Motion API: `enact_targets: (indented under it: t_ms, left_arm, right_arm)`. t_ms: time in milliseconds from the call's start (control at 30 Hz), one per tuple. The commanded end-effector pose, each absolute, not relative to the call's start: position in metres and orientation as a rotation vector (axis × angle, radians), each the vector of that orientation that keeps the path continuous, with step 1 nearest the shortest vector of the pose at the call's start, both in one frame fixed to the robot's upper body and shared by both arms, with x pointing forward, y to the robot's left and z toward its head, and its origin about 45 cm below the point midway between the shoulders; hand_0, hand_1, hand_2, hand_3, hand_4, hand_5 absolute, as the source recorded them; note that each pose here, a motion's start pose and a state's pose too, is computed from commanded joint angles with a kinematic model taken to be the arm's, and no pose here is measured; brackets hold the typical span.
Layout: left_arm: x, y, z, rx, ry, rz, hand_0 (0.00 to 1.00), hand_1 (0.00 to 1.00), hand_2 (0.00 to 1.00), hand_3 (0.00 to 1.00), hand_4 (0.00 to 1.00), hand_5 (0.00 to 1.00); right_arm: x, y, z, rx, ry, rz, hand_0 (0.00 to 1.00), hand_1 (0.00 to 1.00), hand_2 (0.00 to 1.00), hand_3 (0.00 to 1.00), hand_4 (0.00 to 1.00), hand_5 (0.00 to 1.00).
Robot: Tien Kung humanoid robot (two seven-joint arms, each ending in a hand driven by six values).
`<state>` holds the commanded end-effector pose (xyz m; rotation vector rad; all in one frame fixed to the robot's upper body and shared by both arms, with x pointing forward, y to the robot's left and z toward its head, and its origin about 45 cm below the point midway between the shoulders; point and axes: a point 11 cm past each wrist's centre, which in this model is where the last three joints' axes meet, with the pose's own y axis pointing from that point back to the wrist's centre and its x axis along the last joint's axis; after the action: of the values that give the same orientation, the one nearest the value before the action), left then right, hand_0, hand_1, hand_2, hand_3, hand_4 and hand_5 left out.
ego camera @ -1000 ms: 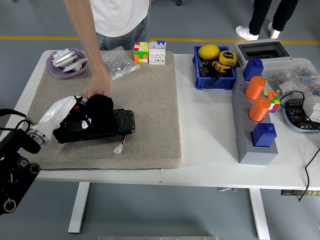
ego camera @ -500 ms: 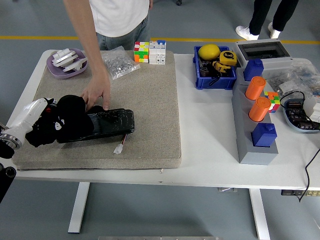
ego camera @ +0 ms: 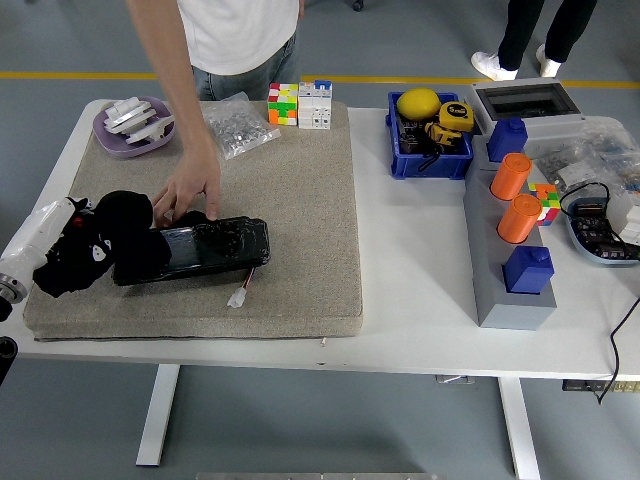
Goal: Pick the rag up,wipe the panel,place it on the desk
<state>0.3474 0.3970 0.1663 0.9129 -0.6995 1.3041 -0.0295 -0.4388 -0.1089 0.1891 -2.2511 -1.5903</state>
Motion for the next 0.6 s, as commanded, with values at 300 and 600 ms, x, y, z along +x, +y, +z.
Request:
enact_targets:
  t_ms: [300,600]
  left_arm:
    - [0.357,0.369,0.169,0.869,-0.725,1.251,0.277,0.265,0.499,0.458,0.238,0.002]
    - [0.364,0.328,0.163,0.832,-0.742,1.148,0.276,0.265,0.5,0.459,0.244,0.002]
  right_arm:
    - [-0.029,-0.439,-0.109,0.19,-2.253,-1.59,0.75,0.66,0.674,0.606,0.998,0.474]
    - [-0.027,-0.441,-0.108,0.193,-2.254,-1.586,0.749,0.66,0.674,0.606,0.998,0.474]
